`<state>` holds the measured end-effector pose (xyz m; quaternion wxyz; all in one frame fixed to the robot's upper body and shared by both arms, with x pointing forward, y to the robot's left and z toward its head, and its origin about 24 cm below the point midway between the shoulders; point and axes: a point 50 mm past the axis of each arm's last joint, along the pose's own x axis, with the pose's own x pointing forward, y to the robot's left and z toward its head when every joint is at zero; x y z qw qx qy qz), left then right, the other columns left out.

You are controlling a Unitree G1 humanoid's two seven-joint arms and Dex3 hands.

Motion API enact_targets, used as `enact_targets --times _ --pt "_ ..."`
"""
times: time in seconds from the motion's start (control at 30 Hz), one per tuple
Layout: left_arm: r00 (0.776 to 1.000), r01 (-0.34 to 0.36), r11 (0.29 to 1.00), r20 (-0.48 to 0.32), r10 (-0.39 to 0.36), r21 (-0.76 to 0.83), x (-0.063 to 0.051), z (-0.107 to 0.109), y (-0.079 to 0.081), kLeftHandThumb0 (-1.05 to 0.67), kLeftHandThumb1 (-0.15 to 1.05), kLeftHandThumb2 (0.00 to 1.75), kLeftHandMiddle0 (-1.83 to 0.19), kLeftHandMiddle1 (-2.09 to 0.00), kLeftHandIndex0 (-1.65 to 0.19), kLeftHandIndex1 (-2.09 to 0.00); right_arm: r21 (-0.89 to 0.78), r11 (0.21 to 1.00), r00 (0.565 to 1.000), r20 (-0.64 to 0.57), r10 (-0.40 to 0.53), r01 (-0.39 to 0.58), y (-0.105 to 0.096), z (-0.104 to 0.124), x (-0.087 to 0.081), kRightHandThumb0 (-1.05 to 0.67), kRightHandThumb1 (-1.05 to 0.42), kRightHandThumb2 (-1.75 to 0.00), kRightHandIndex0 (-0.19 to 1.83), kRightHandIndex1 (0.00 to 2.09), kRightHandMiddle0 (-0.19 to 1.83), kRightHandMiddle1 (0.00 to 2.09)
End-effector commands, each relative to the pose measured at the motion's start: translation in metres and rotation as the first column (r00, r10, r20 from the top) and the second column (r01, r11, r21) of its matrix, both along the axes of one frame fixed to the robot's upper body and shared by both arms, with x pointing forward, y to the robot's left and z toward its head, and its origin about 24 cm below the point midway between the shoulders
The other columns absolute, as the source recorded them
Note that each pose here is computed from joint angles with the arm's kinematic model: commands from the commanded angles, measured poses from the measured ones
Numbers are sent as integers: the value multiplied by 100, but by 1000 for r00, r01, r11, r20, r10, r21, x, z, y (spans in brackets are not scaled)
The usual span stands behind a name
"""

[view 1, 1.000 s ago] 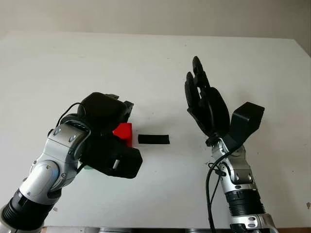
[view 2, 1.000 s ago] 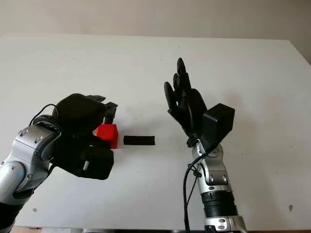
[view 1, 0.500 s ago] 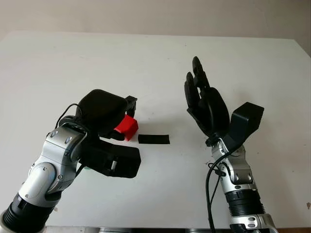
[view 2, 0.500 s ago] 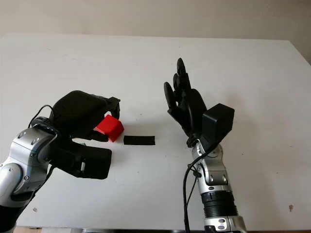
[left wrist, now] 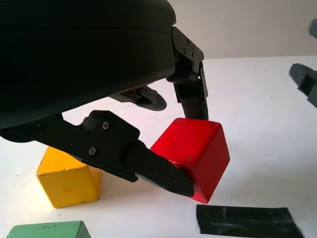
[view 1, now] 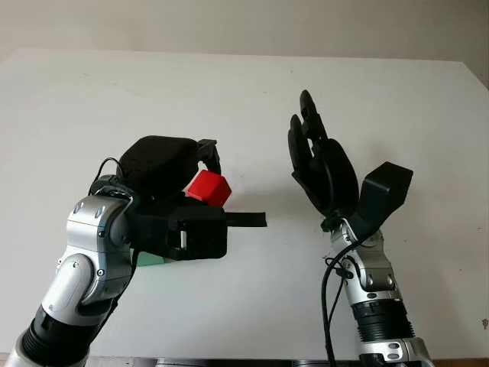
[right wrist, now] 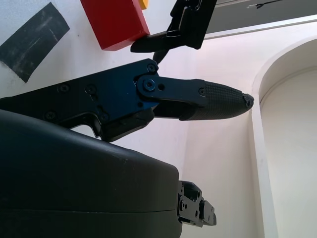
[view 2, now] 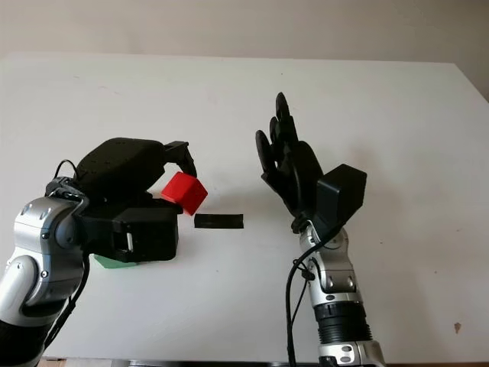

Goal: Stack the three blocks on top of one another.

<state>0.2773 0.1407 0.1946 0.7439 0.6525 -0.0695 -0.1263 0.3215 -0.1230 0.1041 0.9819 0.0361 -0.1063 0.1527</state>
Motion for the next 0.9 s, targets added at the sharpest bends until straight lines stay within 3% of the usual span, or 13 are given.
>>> enact_targets --times 0.0,0.17,0.4,0.47,0.57,0.63,0.73,0.87 --pt "999 29 1000 20 -29 -7 -1 6 -7 -31 101 5 -48 -5 -36 -143 0 1000 1000 6 -2 2 0 1 -1 -72 -105 -50 -19 0 -19 0" --pt "999 44 999 2 -44 -10 1 3 -15 -31 101 5 -47 -5 -38 -147 -4 1000 1000 7 -7 7 1 1 -1 -73 -105 -50 -19 0 -19 0" --pt "997 83 996 -7 -83 30 2 -3 -30 -27 99 5 -48 -6 -41 -176 -7 1000 1000 15 -16 17 3 2 0 -72 -105 -51 -19 0 -19 0" --pt "995 98 993 -16 -97 61 1 -6 -33 -29 98 5 -48 -5 -39 -176 -6 1000 1000 17 -18 18 4 3 0 -72 -105 -51 -19 0 -19 0" --pt "993 115 990 -27 -113 84 1 -9 -37 -29 96 5 -51 -6 -44 -150 -1 1000 1000 20 -22 22 6 3 0 -72 -105 -51 -19 0 -19 0" --pt "992 126 987 -17 -125 104 1 -11 -40 -23 95 5 -55 -8 -47 -143 3 1000 999 22 -23 23 7 3 0 -72 -105 -50 -19 0 -19 0" --pt "992 128 981 -4 -129 148 1 -12 -45 -21 95 5 -57 -9 -37 -169 8 1000 999 25 -23 22 8 2 -1 -71 -105 -51 -19 0 -19 0" --pt "992 122 977 -15 -122 176 2 -16 -50 -20 95 6 -56 -8 -36 -171 6 1000 999 28 -31 31 8 3 -2 -71 -105 -51 -19 0 -19 1"
